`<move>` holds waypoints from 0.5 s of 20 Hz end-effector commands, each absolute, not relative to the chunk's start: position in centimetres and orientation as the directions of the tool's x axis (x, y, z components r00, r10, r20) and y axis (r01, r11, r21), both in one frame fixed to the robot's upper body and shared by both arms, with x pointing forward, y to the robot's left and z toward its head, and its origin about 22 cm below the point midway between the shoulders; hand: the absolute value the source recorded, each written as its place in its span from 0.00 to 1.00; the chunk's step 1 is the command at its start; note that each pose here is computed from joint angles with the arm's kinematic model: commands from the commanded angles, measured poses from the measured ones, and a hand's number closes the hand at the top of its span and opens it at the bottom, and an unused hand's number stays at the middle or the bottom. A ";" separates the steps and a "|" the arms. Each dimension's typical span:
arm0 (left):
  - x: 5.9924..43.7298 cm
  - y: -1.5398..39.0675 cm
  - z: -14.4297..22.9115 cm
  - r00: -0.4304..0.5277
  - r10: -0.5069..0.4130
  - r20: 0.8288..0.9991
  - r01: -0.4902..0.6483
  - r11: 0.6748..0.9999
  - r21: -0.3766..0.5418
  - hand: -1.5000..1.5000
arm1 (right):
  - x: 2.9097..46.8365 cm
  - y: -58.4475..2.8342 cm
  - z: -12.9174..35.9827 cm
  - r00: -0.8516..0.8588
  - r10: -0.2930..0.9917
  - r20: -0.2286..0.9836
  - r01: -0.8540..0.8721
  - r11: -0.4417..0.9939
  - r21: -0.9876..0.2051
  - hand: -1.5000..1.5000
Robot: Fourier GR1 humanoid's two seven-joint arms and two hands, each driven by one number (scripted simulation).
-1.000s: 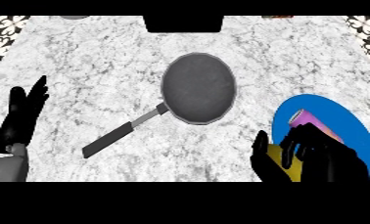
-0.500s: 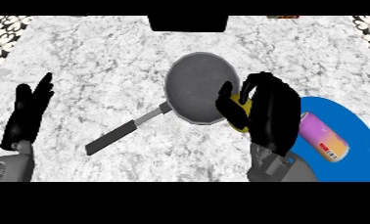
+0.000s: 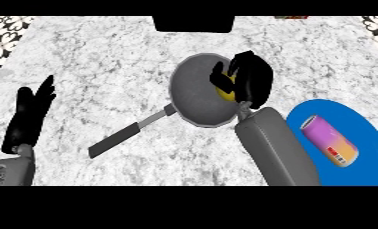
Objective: Pick the lemon from the plate and place it in the pan
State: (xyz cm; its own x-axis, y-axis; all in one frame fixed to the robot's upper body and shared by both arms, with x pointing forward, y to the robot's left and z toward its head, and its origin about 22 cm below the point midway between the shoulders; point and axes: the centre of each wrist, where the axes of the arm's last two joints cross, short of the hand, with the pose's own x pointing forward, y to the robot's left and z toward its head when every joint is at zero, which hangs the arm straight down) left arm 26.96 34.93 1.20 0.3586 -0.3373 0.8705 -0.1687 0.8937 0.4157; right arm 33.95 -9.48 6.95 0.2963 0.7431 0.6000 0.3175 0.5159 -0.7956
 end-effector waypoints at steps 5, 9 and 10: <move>28.8 33.5 2.1 0.352 -0.345 0.870 -0.153 0.896 0.416 0.50 | 37.5 -9.9 2.6 0.301 0.614 0.730 0.335 0.648 -0.684 1.00; 28.3 33.1 2.0 0.323 -0.352 0.878 -0.130 0.903 0.410 0.50 | 38.7 -9.4 2.3 0.331 0.549 0.768 0.317 0.702 -0.638 0.00; 28.9 33.5 2.6 0.332 -0.366 0.869 -0.115 0.899 0.423 0.50 | 38.9 -9.2 1.9 0.339 0.562 0.754 0.283 0.704 -0.652 0.00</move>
